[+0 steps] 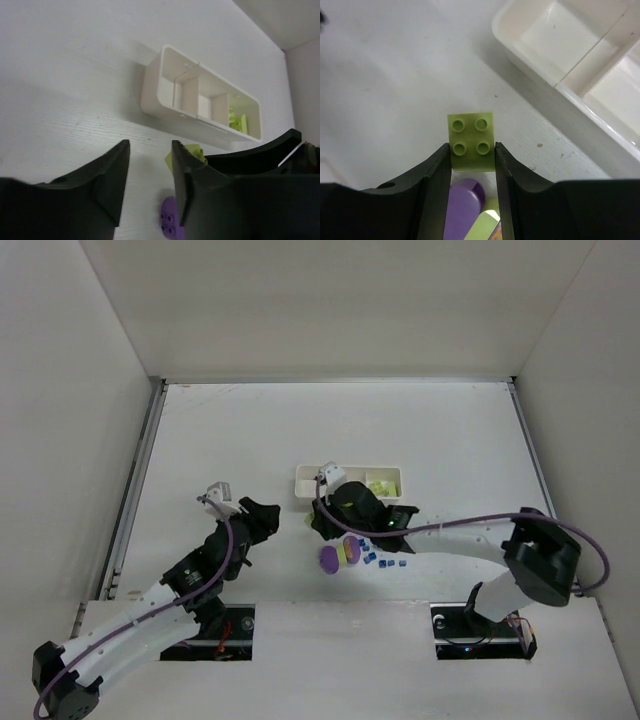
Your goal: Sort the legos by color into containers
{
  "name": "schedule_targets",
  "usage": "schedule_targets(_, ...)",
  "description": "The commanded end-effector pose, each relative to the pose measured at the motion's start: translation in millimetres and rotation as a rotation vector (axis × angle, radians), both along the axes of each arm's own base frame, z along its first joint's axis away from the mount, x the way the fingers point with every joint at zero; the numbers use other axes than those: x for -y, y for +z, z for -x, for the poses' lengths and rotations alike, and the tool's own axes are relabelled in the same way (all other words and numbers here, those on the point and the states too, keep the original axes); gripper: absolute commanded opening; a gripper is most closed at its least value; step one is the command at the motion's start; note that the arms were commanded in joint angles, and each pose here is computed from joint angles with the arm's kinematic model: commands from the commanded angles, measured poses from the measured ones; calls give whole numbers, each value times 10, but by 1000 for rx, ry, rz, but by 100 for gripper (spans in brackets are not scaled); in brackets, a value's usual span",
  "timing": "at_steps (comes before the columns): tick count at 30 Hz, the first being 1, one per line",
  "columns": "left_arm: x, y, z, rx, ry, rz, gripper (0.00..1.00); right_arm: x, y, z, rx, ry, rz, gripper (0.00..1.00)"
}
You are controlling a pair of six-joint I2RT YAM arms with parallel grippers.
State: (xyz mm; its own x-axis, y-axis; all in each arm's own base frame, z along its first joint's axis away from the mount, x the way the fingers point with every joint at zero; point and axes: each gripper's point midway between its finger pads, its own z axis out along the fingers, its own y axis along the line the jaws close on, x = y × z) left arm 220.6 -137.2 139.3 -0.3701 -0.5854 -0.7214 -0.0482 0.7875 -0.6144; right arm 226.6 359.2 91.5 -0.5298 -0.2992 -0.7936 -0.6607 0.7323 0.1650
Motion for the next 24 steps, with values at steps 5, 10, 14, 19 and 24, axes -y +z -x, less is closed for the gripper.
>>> schedule_targets(5, 316, 717, 49, 199, -112, 246, 56, -72, 1111, -98, -53, -106, -555, 26)
schedule_targets(10, 503, 911, 142, 243, -179, 356, 56, -35, 1347, -132, -154, -118, -773, 26)
schedule_targets(14, 595, 1044, 168, 270, -199, 442, 56, -1, 1539, -113, -233, -117, -947, 26)
schedule_targets(19, 675, 1112, 172, 275, -217, 474, 56, 64, 1729, -119, -313, -114, -1136, 26)
schedule_targets(24, 656, 1147, 161, 270, -210, 515, 58, 48, 1851, -91, -381, -68, -1245, 27)
